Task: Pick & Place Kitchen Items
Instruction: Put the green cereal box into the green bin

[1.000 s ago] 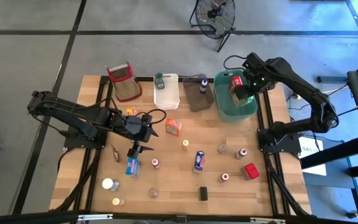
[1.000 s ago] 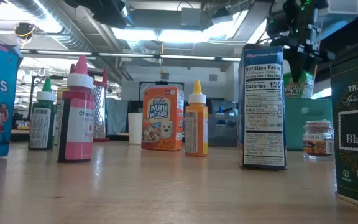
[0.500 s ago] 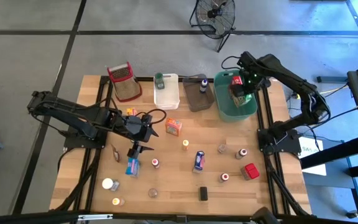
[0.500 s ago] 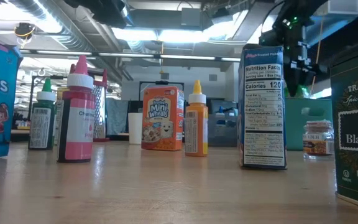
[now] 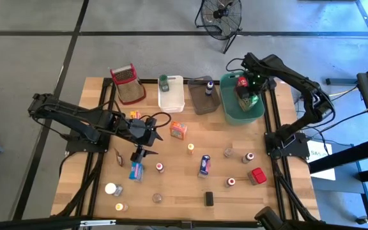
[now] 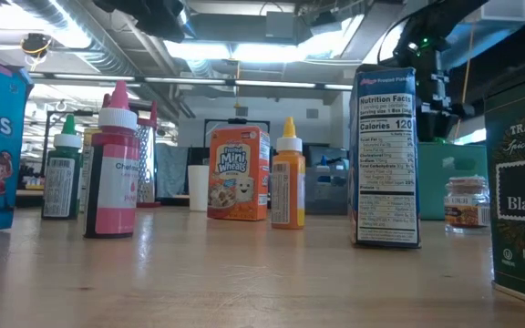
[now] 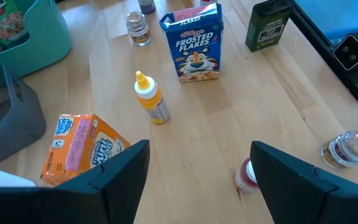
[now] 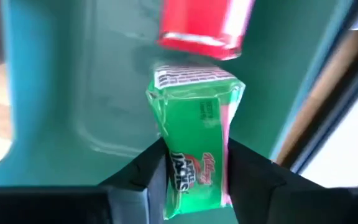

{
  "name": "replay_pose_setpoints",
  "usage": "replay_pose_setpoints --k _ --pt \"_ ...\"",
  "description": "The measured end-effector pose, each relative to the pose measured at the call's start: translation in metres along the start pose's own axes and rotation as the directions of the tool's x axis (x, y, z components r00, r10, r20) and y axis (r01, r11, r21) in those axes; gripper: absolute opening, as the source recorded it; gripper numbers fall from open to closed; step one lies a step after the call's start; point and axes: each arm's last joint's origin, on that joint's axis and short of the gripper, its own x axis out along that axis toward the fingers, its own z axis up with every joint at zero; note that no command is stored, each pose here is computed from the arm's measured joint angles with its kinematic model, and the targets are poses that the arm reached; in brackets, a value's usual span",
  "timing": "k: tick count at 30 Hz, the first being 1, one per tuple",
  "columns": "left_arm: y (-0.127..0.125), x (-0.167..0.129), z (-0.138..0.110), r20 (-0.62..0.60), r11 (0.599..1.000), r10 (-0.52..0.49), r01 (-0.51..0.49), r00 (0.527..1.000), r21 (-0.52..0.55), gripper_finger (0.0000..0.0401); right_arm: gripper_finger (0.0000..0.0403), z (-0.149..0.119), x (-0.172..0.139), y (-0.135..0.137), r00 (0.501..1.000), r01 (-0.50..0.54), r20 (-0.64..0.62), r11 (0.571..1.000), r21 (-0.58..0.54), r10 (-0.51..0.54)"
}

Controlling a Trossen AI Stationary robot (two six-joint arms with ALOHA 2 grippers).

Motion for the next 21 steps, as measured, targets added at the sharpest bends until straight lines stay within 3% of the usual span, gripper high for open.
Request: replay_pose_setpoints --k 13,21 --pt "0.0000 0.0001 -0.0001 -0.001 1.000 -0.001 0.001 1.000 -0.001 0.0274 0.0207 -0.0002 0.0000 -0.0003 1.000 0.013 0.000 1.000 0.004 -0.013" --pt "0.0000 0.0001 -0.0001 -0.001 1.000 0.000 0.000 1.000 0.000 0.0274 0.0218 -0.0032 -0.0082 -0.0014 1.000 0.008 0.024 1.000 0.006 -0.008"
